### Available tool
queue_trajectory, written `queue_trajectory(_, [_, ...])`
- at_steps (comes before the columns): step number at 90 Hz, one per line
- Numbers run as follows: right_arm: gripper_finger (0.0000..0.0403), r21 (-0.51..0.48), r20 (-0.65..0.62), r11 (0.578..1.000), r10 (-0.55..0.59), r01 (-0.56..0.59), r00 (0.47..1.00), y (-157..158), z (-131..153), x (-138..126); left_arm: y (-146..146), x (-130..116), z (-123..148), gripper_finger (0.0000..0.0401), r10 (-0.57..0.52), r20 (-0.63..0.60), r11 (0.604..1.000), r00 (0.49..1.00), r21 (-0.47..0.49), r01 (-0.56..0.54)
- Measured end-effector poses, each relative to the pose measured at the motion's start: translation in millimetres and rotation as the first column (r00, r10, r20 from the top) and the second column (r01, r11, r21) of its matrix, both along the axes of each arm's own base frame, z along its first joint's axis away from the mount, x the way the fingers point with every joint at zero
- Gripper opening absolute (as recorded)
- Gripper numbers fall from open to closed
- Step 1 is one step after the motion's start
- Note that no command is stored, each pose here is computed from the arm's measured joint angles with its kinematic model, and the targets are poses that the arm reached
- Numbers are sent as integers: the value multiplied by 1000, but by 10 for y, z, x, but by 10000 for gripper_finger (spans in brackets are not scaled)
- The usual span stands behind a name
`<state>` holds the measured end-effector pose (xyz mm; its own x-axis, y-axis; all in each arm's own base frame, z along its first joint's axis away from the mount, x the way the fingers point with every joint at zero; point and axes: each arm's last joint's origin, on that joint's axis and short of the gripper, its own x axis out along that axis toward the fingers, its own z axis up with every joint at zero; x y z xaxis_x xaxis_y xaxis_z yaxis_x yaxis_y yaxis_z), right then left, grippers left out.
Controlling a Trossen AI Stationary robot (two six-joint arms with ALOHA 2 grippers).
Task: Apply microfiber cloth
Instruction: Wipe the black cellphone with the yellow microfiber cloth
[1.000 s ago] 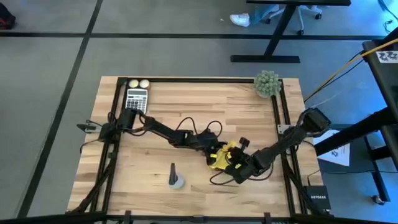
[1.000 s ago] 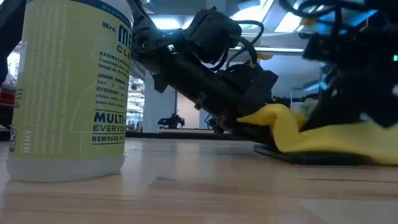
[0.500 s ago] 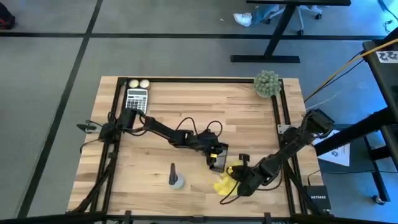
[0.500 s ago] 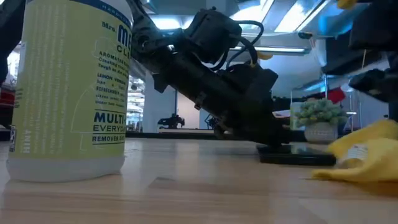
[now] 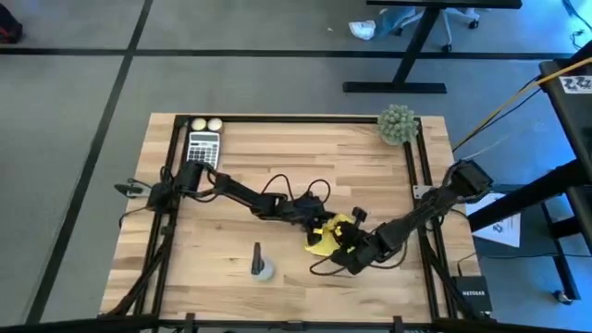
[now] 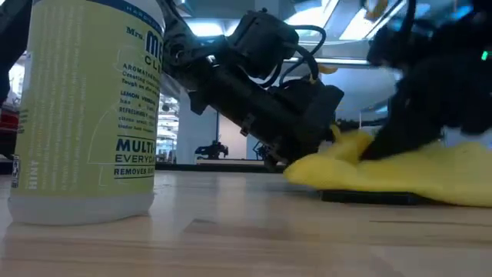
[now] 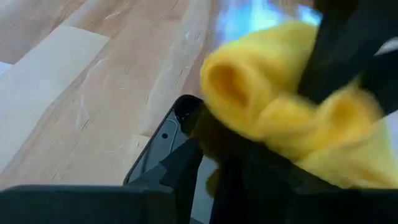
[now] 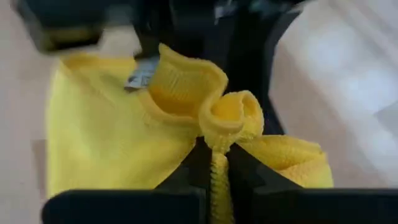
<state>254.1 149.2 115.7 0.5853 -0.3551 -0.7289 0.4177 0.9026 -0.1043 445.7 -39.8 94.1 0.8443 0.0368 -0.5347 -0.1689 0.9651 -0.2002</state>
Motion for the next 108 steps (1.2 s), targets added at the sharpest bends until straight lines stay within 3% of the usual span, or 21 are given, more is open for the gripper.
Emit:
queue_trajectory(16, [3, 100, 35, 992, 71, -75, 997, 135, -96, 81, -12, -2, -2, 107, -14, -2, 1000, 1000, -8, 14])
queue_trajectory(31, [3, 185, 43, 957, 220, -224, 975, 288, -64, 70, -26, -4, -3, 107, -32, -3, 999, 999, -18, 32])
queue_trajectory(53, [3, 361, -105, 876, 379, -319, 920, 273, 284, -219, 20, 4, 5, 107, 9, 7, 1000, 1000, 8, -9])
queue_trajectory(72, [3, 411, -246, 893, 301, -182, 921, 90, 579, -528, 4, 7, 44, 107, -3, 24, 1000, 1000, 2, 3])
queue_trajectory(87, [9, 406, -328, 914, 135, 11, 935, -10, 627, -640, -12, -20, 247, 107, -46, 42, 999, 998, -12, 46])
queue_trajectory(100, [64, 410, -438, 904, 76, 124, 896, -48, 604, -724, -13, -70, 556, 107, -76, 63, 997, 995, 25, 74])
queue_trajectory(108, [113, 412, -502, 894, 61, 177, 863, -67, 600, -771, -7, -144, 625, 107, -104, -13, 992, 995, 69, 105])
